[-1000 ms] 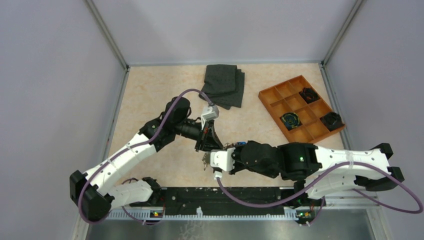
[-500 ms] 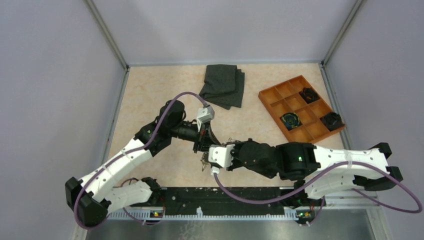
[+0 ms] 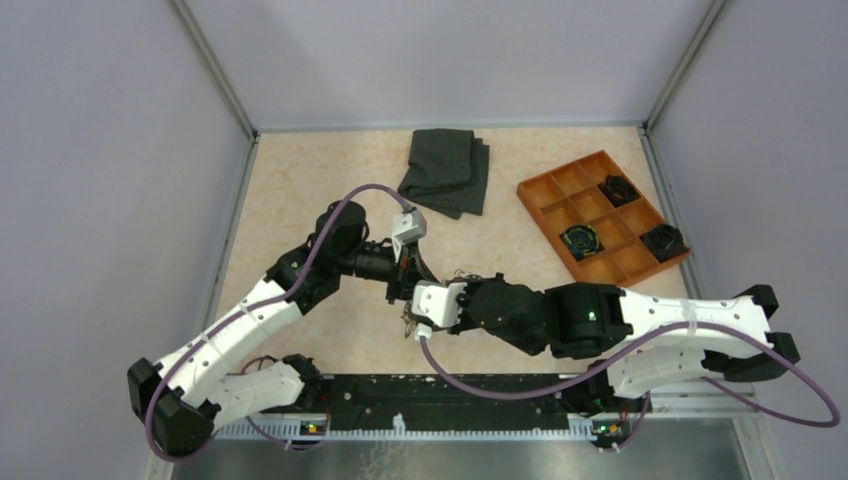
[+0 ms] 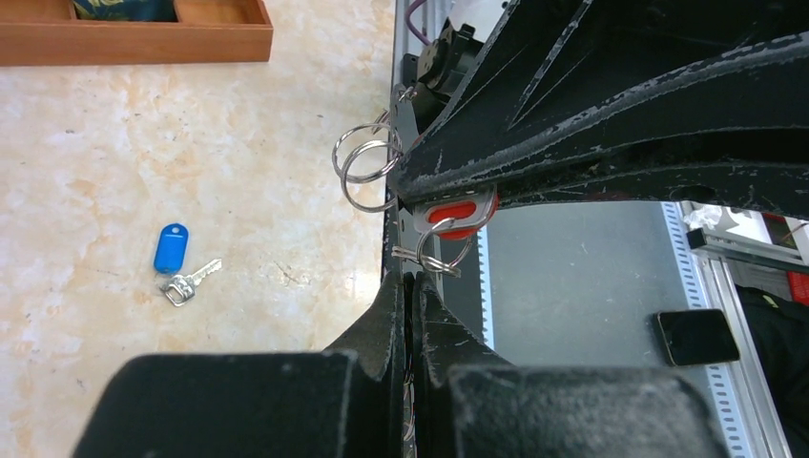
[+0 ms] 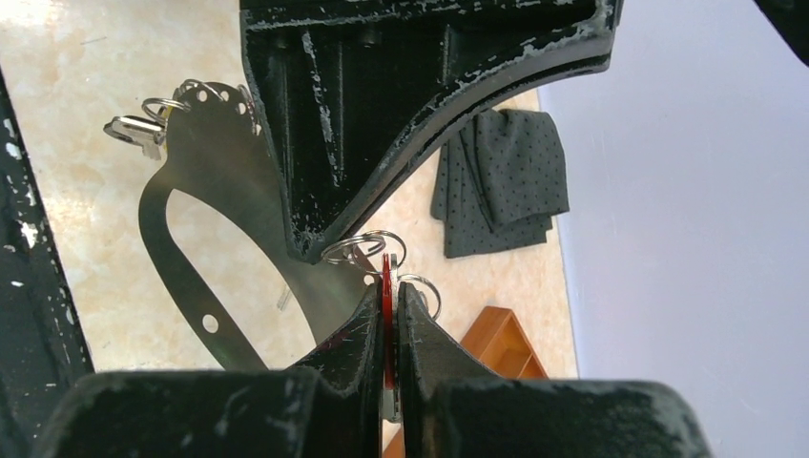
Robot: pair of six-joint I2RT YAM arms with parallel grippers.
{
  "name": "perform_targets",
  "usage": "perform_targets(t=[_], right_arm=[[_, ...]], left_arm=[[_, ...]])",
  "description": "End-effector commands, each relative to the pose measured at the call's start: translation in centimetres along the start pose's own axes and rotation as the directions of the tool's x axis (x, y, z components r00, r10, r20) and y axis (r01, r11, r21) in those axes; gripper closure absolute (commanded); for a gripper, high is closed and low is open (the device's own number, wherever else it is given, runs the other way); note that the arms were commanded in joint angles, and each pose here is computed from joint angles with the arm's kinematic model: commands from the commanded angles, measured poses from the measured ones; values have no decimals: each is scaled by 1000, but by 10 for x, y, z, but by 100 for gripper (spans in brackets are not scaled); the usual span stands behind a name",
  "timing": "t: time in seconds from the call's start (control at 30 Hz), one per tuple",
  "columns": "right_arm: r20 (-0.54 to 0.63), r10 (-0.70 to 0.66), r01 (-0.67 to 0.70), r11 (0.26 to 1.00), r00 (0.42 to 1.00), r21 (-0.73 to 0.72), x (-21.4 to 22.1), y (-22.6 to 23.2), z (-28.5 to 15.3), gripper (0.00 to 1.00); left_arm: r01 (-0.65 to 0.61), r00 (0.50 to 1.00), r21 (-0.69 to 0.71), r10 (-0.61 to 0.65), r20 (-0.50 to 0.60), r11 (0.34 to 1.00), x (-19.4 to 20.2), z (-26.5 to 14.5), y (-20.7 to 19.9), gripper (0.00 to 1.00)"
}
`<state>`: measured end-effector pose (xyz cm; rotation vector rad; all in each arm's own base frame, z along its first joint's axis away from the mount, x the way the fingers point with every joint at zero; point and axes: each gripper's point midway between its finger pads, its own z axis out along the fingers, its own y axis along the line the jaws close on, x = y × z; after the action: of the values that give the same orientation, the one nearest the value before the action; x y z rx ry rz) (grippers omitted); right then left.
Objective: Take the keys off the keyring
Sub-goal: Remove the key from the keyring.
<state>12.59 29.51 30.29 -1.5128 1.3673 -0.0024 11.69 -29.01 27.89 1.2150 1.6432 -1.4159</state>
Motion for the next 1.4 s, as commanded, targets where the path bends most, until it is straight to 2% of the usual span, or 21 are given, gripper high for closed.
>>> perform_targets(t=[0.0,0.4,0.5,0.77,1.37], right_arm=[[-90,7,0,997,996,77,17,-20,-7,100],[-118,-1,9,997,993,73,23,-20,-7,100],[-95,-20,23,999,995,25,17,-10,-6,100],[-58,-53,54,998,997,15,7,-6,-6,100],[-11,-98,98,995,995,-24,-4,10,-11,100]], left_arm=[[-114,991,41,111,75,993,-28,-9,-21,100],[-116,990,17,114,80,993,-35,-12,-22,100],[-106,992,15,105,68,994,-34,-12,-20,100],[-64,997,32,62,36,997,-32,-8,-18,100],[38,998,58,-41,48,998,-43,-14,-13,100]])
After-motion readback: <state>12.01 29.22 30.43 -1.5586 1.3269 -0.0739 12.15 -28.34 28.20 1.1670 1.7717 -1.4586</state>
